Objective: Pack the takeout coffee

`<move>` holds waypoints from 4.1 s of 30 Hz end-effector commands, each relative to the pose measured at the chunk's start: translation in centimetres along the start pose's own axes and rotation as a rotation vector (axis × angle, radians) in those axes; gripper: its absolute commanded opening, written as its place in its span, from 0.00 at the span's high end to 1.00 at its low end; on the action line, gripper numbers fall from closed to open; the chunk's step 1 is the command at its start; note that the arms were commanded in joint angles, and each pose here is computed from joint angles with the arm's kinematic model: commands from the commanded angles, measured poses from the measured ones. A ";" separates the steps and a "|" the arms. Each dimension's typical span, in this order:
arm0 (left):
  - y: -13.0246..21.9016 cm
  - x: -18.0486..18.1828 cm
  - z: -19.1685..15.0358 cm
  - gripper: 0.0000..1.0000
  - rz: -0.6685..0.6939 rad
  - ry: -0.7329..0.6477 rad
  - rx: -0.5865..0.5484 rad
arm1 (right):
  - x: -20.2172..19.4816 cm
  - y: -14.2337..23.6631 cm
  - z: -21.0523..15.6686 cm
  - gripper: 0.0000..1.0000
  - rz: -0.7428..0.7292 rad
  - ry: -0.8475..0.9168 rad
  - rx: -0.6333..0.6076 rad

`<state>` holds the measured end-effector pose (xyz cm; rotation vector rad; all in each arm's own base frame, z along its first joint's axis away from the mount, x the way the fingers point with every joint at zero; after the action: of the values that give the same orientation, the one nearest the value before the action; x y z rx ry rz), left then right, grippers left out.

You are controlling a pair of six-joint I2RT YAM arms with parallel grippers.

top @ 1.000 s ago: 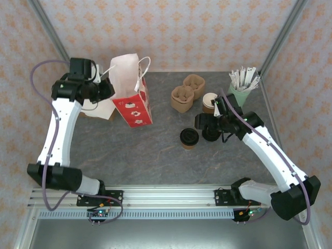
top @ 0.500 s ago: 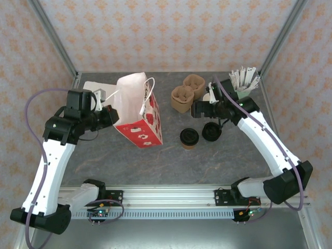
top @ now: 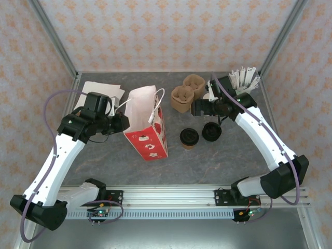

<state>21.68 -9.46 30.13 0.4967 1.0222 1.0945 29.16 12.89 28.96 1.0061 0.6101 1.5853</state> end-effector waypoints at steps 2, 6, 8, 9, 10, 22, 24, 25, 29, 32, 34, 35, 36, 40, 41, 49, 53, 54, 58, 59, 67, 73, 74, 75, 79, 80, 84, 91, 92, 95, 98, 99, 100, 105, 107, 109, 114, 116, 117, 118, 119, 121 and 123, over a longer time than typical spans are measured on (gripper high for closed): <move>-0.2 -0.3 0.5 0.65 -0.005 0.006 -0.031 | -0.7 0.2 0.7 0.01 -0.014 0.014 0.003; 0.8 -0.9 1.0 0.45 -0.028 -0.007 -0.048 | -0.9 0.3 1.7 0.01 -0.033 0.044 0.001; 1.4 -1.3 1.2 0.34 -0.045 -0.013 -0.058 | -0.8 0.2 2.2 0.01 -0.037 0.067 -0.006; 1.8 -1.6 1.4 0.28 -0.055 -0.019 -0.066 | -0.7 0.2 2.5 0.01 -0.038 0.077 -0.008; 2.2 -1.8 1.4 0.19 -0.065 -0.024 -0.073 | -0.5 0.2 2.8 0.01 -0.036 0.086 -0.014; 5.6 -3.7 2.5 0.00 -0.144 -0.080 -0.172 | 1.1 0.2 5.9 0.01 0.020 0.163 -0.053; 7.1 -3.6 3.3 0.00 -0.098 -0.088 -0.242 | 1.3 0.0 6.7 0.01 0.014 0.209 -0.047; 8.0 -3.3 3.7 0.00 -0.059 -0.088 -0.290 | 1.5 -0.2 7.2 0.01 0.006 0.251 -0.036; 11.1 -2.2 4.6 0.00 0.059 -0.061 -0.486 | 1.5 -2.0 9.2 0.01 -0.054 0.365 0.023; 12.6 -1.7 4.5 0.00 0.094 -0.047 -0.571 | 1.7 -4.0 10.6 0.03 -0.069 0.412 0.075; 13.2 -1.3 4.1 0.00 0.120 -0.042 -0.591 | 2.0 -5.7 11.3 0.06 -0.059 0.430 0.113; 13.4 -1.1 3.9 0.00 0.133 -0.041 -0.594 | 2.1 -6.4 11.8 0.07 -0.049 0.439 0.120; 13.4 -0.9 3.7 0.00 0.148 -0.043 -0.591 | 2.3 -7.4 11.9 0.08 -0.040 0.451 0.143; 13.4 -0.3 3.3 0.00 0.197 -0.042 -0.578 | 2.3 -10.8 12.3 0.11 -0.023 0.471 0.189; 13.4 -0.2 3.2 0.00 0.204 -0.041 -0.576 | 2.3 -11.5 12.3 0.11 -0.019 0.474 0.194; 12.3 -0.2 4.0 0.00 0.217 -0.046 -0.544 | 2.4 -16.3 13.1 0.18 -0.003 0.476 0.186; 11.9 -0.3 4.3 0.00 0.216 -0.047 -0.531 | 2.3 -17.9 13.3 0.23 -0.008 0.488 0.179; 11.8 -0.3 4.4 0.00 0.217 -0.046 -0.528 | 2.3 -18.0 13.5 0.25 -0.011 0.486 0.173; 11.3 -0.3 4.5 0.00 0.221 -0.046 -0.513 | 3.0 -17.0 13.9 0.25 0.025 0.480 0.150; 11.3 -0.3 4.6 0.00 0.220 -0.045 -0.512 | 3.3 -16.4 13.9 0.25 0.040 0.483 0.146; 11.1 -0.1 4.5 0.00 0.225 -0.038 -0.515 | 5.0 -12.5 11.0 0.29 0.134 0.529 0.206; 11.0 -0.1 4.3 0.00 0.219 -0.035 -0.509 | 6.6 -13.1 8.3 0.32 0.196 0.577 0.272; 11.0 -0.1 4.3 0.00 0.219 -0.035 -0.508 | 6.7 -13.5 8.0 0.32 0.189 0.581 0.280; 11.0 0.0 4.2 0.00 0.221 -0.034 -0.506 | 6.8 -13.8 7.9 0.33 0.184 0.587 0.286; 11.4 0.0 3.9 0.00 0.224 -0.033 -0.518 | 6.9 -15.4 7.9 0.34 0.162 0.591 0.301; 11.4 0.1 3.9 0.00 0.227 -0.033 -0.518 | 6.9 -15.8 7.9 0.34 0.156 0.589 0.305; 11.5 0.1 3.9 0.00 0.230 -0.032 -0.519 | 7.1 -16.7 7.8 0.38 0.156 0.587 0.316; 11.1 0.2 3.9 0.00 0.232 -0.034 -0.509 | 7.0 -17.6 7.0 0.45 0.157 0.594 0.353; 11.0 0.2 3.9 0.00 0.232 -0.034 -0.505 | 6.9 -17.7 7.0 0.47 0.153 0.594 0.355; 11.0 0.1 4.0 0.00 0.231 -0.034 -0.505 | 6.9 -17.7 7.1 0.53 0.143 0.598 0.352; 10.9 0.2 4.0 0.00 0.233 -0.034 -0.501 | 6.9 -17.5 7.2 0.60 0.137 0.602 0.346; 11.0 0.2 4.0 0.00 0.234 -0.034 -0.502 | 6.8 -17.5 7.3 0.63 0.137 0.604 0.347; 10.9 0.2 4.0 0.00 0.232 -0.034 -0.501 | 6.9 -17.4 7.3 0.65 0.136 0.606 0.345; 11.1 0.1 4.0 0.01 0.232 -0.037 -0.503 | 6.9 -16.6 7.8 0.74 0.127 0.614 0.324; 11.0 0.1 4.0 0.00 0.233 -0.038 -0.502 | 7.0 -16.0 8.0 0.75 0.125 0.621 0.311; 11.1 0.1 4.0 0.00 0.230 -0.038 -0.505 | 7.1 -15.5 8.1 0.76 0.128 0.627 0.299; 11.1 0.1 3.9 0.00 0.229 -0.038 -0.503 | 7.0 -14.9 8.2 0.80 0.119 0.641 0.294; 11.1 0.1 3.9 0.00 0.230 -0.039 -0.505 | 7.0 -14.6 8.3 0.81 0.109 0.645 0.287; 11.2 0.1 3.9 0.00 0.232 -0.039 -0.505 | 7.0 -14.5 8.4 0.82 0.107 0.646 0.284; 11.2 0.1 3.9 0.00 0.231 -0.039 -0.506 | 7.0 -14.2 8.5 0.82 0.107 0.650 0.278; 11.2 0.1 3.9 0.00 0.232 -0.040 -0.509 | 7.0 -14.0 8.6 0.83 0.109 0.652 0.270; 11.2 0.1 4.0 0.00 0.232 -0.038 -0.511 | 7.2 -13.2 8.8 0.84 0.114 0.662 0.253; 11.2 0.1 4.1 0.00 0.229 -0.037 -0.514 | 7.3 -12.6 8.9 0.85 0.113 0.672 0.243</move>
<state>19.92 -4.38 40.60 0.2083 0.6401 1.4716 44.15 22.74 21.37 0.7601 1.2805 1.9662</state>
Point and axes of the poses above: each hand's point on the last joint's axis, 136 mm out from that joint toward the fingers, its own y axis back along the fingers, its own x axis along the line the jaws close on, z = x × y, the point moved 6 cm from there along y, back along the fingers, and after that the axes turned 10 degrees about -y, right-handed, at the moved point
